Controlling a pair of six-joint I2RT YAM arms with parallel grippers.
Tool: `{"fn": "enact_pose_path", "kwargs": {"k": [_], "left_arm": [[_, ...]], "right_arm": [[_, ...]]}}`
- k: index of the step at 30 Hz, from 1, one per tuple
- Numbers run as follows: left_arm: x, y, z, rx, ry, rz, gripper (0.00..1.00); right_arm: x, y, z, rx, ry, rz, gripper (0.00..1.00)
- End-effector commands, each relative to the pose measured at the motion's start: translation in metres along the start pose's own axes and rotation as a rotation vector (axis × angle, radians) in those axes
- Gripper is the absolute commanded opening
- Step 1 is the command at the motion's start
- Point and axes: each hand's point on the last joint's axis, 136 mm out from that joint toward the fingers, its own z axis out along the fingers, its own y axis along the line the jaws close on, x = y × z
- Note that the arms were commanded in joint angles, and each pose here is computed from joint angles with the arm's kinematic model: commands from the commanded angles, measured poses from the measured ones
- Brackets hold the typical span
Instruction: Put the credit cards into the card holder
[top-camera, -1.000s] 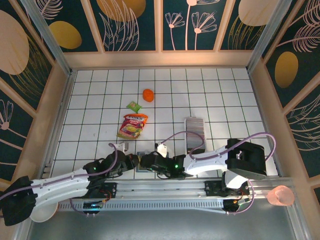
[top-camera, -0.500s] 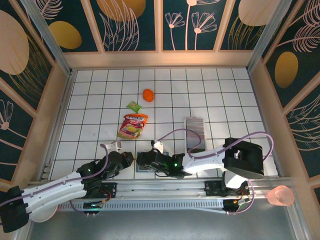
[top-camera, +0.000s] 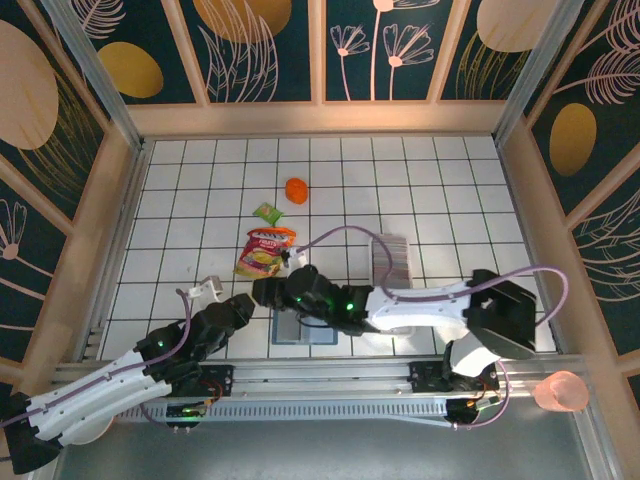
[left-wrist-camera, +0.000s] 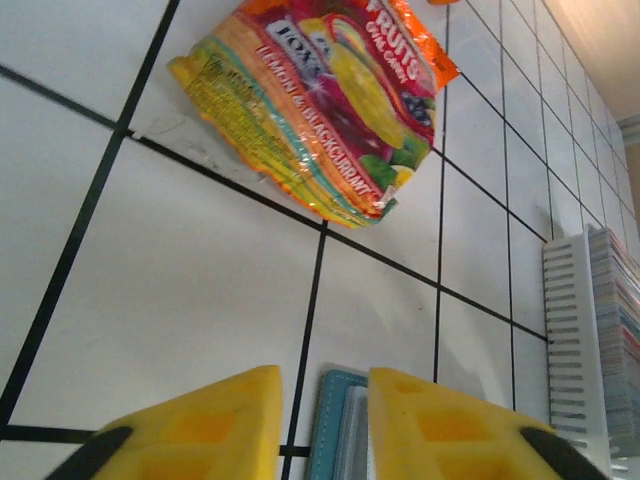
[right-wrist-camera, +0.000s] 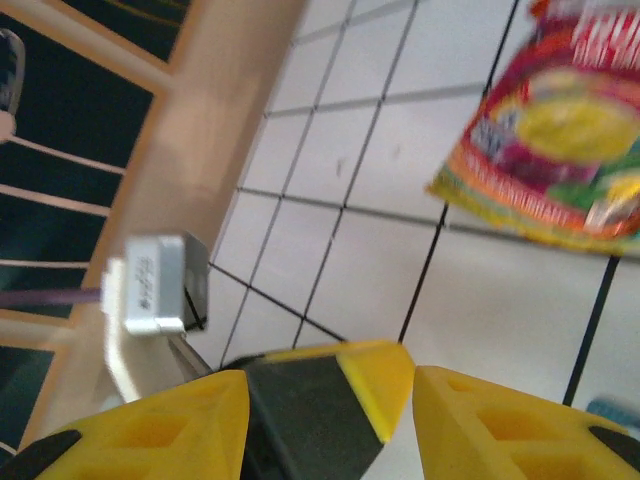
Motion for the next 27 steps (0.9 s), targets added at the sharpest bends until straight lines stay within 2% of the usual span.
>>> {"fn": "enact_pose_path", "kwargs": {"k": [1, 4, 6, 9, 12, 16, 18, 20, 27], "left_arm": [[0.001, -0.024, -0.002, 0.067, 0.026, 0.056, 0.34], [0.012, -0.040, 0.003, 0.104, 0.092, 0.096, 0.41], [0.019, -0.049, 0.007, 0.112, 0.133, 0.128, 0.47], [0.028, -0.058, 0.012, 0.119, 0.178, 0.176, 0.53], [0.033, -0.062, 0.016, 0.117, 0.205, 0.204, 0.54], [0.039, -0.061, 0.019, 0.117, 0.225, 0.214, 0.55], [0.040, -0.058, 0.019, 0.114, 0.232, 0.217, 0.56], [0.043, -0.056, 0.019, 0.112, 0.240, 0.222, 0.58], [0.050, -0.046, 0.019, 0.102, 0.273, 0.234, 0.61]], "right_arm": [[-0.054, 0.001, -0.035, 0.032, -0.102, -0.274, 0.47], [-0.086, -0.006, -0.063, 0.084, -0.162, -0.524, 0.49], [-0.091, -0.008, -0.079, 0.085, -0.158, -0.808, 0.53], [-0.081, -0.032, -0.096, 0.156, -0.074, -1.197, 0.60], [-0.070, -0.076, -0.115, 0.213, 0.123, -1.409, 0.68], [-0.052, -0.151, -0.148, 0.285, 0.416, -1.494, 0.72], [-0.051, -0.188, -0.165, 0.391, 0.512, -1.507, 0.76], [-0.044, -0.211, -0.180, 0.420, 0.605, -1.528, 0.77], [-0.012, -0.253, -0.195, 0.409, 0.727, -1.564, 0.88]]}}
